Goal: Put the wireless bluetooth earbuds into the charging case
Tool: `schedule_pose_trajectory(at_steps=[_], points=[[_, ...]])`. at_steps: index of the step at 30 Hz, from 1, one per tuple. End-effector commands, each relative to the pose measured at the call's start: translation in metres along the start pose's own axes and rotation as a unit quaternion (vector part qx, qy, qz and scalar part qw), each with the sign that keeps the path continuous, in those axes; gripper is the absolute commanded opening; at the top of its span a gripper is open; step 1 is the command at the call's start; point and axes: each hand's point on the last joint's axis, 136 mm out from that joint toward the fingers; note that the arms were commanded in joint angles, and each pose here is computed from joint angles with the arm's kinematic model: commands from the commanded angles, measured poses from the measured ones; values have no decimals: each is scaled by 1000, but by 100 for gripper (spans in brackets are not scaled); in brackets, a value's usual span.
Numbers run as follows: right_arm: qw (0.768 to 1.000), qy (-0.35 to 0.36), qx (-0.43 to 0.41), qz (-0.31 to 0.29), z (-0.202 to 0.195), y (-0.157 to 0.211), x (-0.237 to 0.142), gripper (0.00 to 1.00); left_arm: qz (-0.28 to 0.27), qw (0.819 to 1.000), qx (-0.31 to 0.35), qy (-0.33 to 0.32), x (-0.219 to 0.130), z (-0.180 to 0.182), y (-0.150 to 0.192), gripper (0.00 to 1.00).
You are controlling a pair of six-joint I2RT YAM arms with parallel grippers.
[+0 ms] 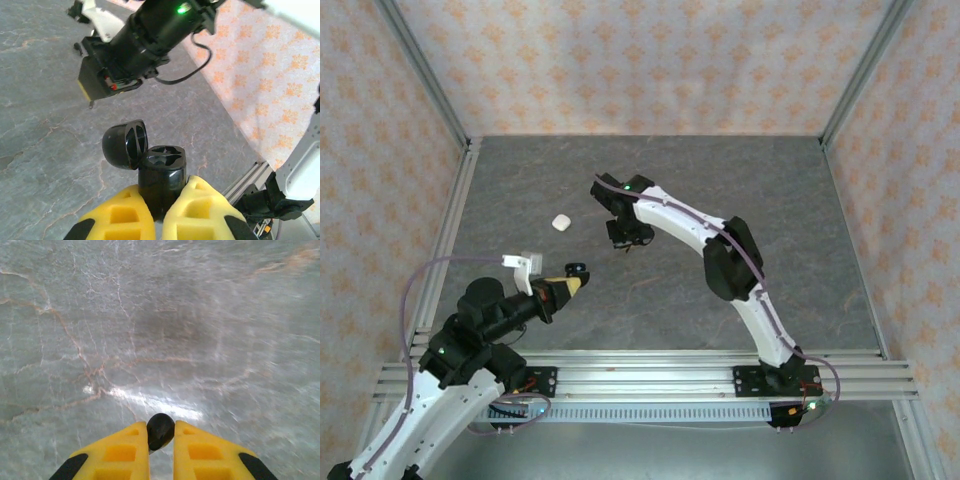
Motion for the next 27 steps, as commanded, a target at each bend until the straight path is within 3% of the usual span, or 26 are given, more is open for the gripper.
schedule_pose_trajectory(at_steps=[1,10,27], points=[[998,7,-11,-65,-13,-8,-48,16,-28,999,38,25,7,-9,-16,0],[986,-38,5,-165,-24,-12,-142,17,-89,990,103,48,26,-18,-49,0],[954,-127,-21,-270,-38,25,-259,17,-96,973,184,98,83,-52,-108,0]])
Point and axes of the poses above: each hand's point on the last joint's axis, 136 mm out from that joint toward the fingers, its own x axis out along the fingers, its own z axis along the line the jaws close on, y = z × x, and after that the axes turned 12 degrees about x, right-handed
